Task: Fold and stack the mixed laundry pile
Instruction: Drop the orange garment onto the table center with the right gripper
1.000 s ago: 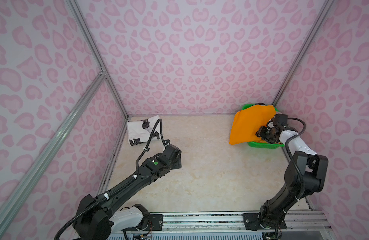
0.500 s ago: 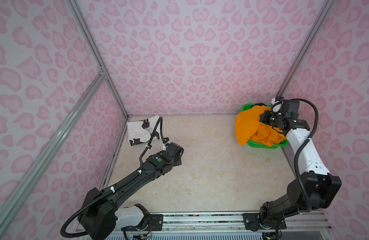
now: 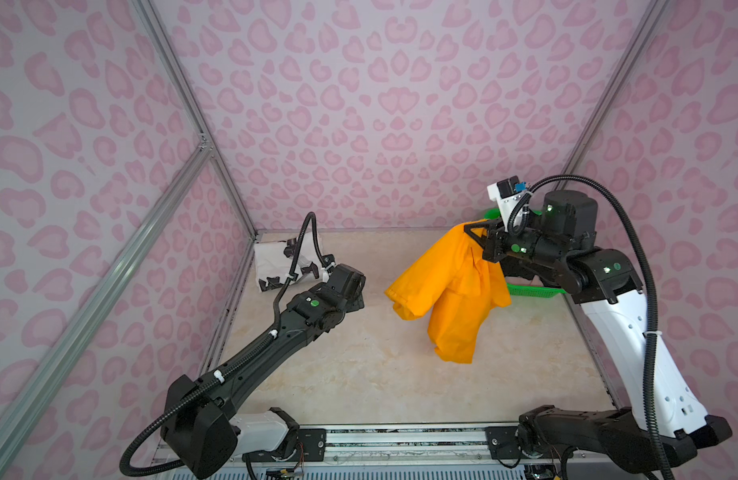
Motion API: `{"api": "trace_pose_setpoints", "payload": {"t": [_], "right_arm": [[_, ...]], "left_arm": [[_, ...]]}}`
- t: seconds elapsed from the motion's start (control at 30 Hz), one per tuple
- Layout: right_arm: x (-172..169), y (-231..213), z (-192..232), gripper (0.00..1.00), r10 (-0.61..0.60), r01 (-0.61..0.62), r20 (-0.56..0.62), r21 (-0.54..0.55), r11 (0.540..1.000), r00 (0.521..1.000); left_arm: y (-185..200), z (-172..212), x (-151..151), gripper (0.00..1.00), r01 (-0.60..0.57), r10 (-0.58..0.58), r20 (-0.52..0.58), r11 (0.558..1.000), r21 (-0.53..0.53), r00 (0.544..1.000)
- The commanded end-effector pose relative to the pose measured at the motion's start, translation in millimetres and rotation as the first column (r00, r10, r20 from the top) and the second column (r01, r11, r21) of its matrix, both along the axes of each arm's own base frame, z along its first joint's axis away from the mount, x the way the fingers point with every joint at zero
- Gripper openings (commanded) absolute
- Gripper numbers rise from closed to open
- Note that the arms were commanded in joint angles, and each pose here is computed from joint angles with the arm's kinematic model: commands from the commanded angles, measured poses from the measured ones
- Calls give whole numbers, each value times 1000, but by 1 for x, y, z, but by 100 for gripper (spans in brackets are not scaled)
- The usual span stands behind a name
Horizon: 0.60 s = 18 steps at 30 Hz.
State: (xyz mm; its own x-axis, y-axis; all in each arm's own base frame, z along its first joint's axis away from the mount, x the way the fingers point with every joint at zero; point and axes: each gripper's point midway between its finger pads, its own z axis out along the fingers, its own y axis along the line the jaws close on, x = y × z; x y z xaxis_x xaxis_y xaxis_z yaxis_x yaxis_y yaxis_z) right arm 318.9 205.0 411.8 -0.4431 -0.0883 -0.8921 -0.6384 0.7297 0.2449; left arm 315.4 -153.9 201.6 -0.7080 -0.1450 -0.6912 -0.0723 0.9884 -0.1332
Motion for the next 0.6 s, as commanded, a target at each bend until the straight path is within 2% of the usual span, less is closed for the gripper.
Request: {"api": "trace_pose_setpoints", "payload": {"t": [0.0,0.1,0.17,0.23,0.37,0.43,0.5,0.57], "right_arm": [[19,-4,-71,23,-103,96,-165,-49,994,981],[23,-37,-157,38,-310,223,-336,-273,936,889],[15,-51,-188,42,-369,213,-391,-387,897,843],[4,-56,-202,45,-379,181,-423,-437,881,823],[-9,-51,-195,50,-317,138,-428,-399,907,846],[-22,-32,-186,56,-194,47,-460,-310,949,867],[-44,-7,-185,60,-38,-83,-520,-207,975,853],[-68,12,-195,61,74,-195,-585,-146,970,808]], "left_arm": [[-15,5,-14,83,140,-141,-33,990,-32,990],[-12,-4,-27,82,156,-158,-70,987,-41,985],[-10,-14,-36,82,160,-163,-104,986,-43,981],[-5,-25,-45,81,151,-154,-142,988,-35,978],[-5,-46,-65,81,169,-177,-216,984,-55,960],[-9,-55,-78,80,196,-212,-265,977,-84,941],[-11,-65,-89,80,203,-224,-310,974,-96,924],[-8,-77,-97,80,188,-210,-345,977,-97,915]]}}
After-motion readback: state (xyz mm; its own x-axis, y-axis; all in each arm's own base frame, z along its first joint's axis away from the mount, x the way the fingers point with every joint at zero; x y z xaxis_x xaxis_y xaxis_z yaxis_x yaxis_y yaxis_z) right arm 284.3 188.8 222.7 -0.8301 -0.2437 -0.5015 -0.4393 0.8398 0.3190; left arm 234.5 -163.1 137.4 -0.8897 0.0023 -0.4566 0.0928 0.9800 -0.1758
